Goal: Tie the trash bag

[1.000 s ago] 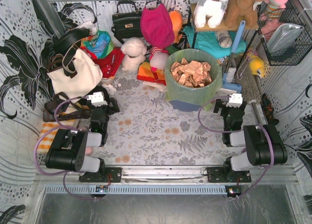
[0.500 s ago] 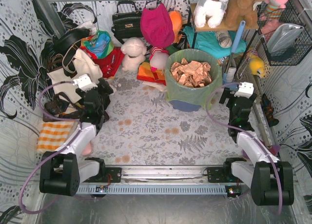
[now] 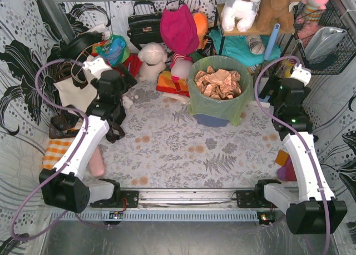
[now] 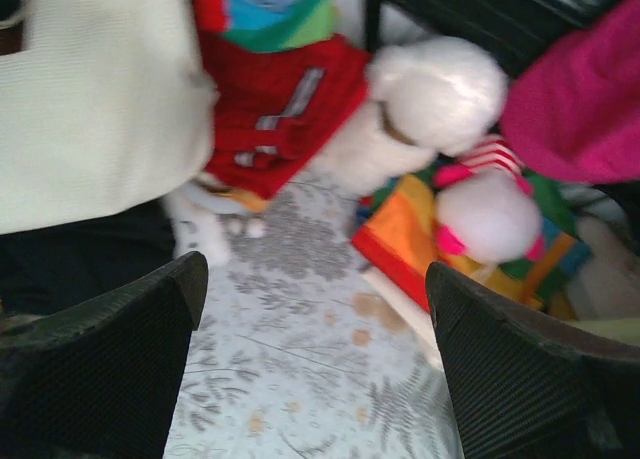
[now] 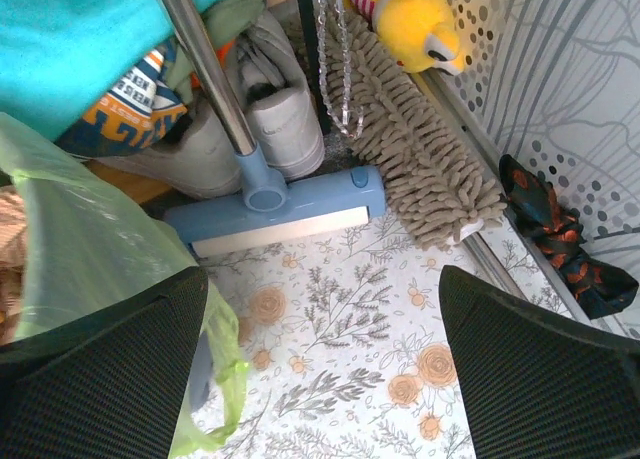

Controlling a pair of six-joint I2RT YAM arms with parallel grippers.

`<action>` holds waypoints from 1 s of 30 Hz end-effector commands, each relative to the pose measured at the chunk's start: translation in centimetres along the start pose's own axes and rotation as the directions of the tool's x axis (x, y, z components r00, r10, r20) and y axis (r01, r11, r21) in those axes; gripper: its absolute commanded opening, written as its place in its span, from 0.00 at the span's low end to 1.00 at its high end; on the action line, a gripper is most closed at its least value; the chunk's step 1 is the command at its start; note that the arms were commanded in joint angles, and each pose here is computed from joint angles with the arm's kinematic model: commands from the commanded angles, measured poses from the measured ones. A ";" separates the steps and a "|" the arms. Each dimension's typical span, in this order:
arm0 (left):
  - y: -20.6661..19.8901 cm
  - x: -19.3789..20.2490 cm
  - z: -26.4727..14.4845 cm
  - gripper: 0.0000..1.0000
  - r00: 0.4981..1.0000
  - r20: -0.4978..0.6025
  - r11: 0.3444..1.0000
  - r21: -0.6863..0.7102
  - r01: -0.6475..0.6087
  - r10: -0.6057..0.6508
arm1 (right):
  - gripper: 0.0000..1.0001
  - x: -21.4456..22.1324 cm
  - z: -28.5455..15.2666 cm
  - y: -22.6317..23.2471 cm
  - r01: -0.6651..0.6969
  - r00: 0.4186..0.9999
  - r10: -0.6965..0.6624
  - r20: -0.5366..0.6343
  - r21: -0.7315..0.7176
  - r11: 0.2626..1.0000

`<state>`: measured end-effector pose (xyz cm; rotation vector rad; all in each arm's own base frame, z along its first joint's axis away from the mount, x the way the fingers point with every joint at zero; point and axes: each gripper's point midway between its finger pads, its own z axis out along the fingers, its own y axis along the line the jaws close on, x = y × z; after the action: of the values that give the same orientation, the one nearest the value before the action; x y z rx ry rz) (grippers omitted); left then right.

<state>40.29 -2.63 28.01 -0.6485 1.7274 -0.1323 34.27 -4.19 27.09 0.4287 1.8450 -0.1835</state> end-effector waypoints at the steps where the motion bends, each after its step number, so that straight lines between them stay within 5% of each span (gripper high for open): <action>1: -4.9 1.2 -1.1 0.98 0.988 -0.146 0.995 0.097 -0.036 0.050 | 0.97 0.7 -1.7 0.0 -0.054 0.989 0.056 -0.134 0.014 0.998; 6: -12.5 2.0 -2.7 1.00 0.971 -0.213 0.963 0.265 -0.045 0.104 | 0.99 -0.6 -2.8 1.6 -0.069 0.981 0.057 -0.186 -0.063 0.996; 15: -25.7 6.1 -6.4 0.89 0.915 -0.299 0.860 0.502 -0.090 0.270 | 0.82 -2.0 -3.9 4.8 -0.158 0.963 0.108 -0.248 -0.193 0.968; 25: -28.1 8.4 -4.8 0.74 0.892 -0.242 0.861 0.445 -0.248 0.382 | 0.55 -2.4 -3.2 7.2 -0.260 0.940 0.187 -0.286 -0.245 0.934; 30: -28.1 9.1 -4.4 0.65 0.883 -0.235 0.850 0.453 -0.270 0.406 | 0.50 -2.4 -2.4 8.1 -0.289 0.931 0.207 -0.302 -0.257 0.922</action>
<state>44.34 -32.47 31.85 0.0005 2.0679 -0.3975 34.67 2.70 29.35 0.4753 2.0700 0.2631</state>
